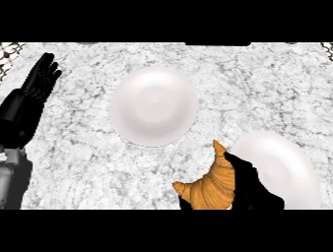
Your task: Pick the croissant from the plate and place it in the plate
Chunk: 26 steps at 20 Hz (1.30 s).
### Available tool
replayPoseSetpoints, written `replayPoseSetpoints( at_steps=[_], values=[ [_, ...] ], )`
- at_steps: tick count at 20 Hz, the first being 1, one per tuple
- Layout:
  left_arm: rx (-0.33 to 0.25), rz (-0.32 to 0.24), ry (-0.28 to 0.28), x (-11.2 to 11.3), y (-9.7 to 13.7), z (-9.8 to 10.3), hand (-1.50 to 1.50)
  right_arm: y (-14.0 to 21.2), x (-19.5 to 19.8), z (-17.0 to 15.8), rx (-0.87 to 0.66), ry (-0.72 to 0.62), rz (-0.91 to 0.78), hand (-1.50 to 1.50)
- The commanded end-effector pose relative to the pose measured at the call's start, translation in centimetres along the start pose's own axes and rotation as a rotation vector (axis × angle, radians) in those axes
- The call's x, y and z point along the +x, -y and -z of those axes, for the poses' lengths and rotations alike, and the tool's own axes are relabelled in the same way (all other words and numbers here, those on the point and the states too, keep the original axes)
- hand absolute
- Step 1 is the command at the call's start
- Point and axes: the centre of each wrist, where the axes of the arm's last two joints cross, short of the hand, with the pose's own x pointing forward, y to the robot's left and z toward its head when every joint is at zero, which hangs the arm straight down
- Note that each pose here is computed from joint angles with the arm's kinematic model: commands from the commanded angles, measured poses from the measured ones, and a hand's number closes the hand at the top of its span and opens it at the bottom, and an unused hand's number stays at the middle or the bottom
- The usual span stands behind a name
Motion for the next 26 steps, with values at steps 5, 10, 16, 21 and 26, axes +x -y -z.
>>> replayPoseSetpoints(
  at_steps=[5, 10, 16, 21, 26],
  values=[
    [-0.02, -0.002, 0.021, 0.8, 1.3, 0.7, 0.0, -0.7, 6.1, 5.8, 0.028, -0.085, 0.127, 1.5],
    [-0.031, -0.003, 0.025, 0.7, 1.4, 1.3, 0.0, -2.9, 8.6, 8.8, 0.073, -0.104, 0.18, 1.5],
    [-0.057, -0.015, 0.017, 0.7, 1.8, 1.5, 0.0, -5.8, 10.2, 13.3, 0.08, -0.149, 0.177, 1.5],
    [-0.064, -0.015, 0.031, 1.3, 0.7, 1.6, 0.0, -9.6, 9.6, 16.0, 0.111, -0.198, 0.095, 1.5],
    [-0.066, 0.007, 0.056, 2.3, 1.5, 2.2, 0.0, -12.3, 8.9, 18.8, 0.172, -0.229, 0.031, 1.5]
  ],
)
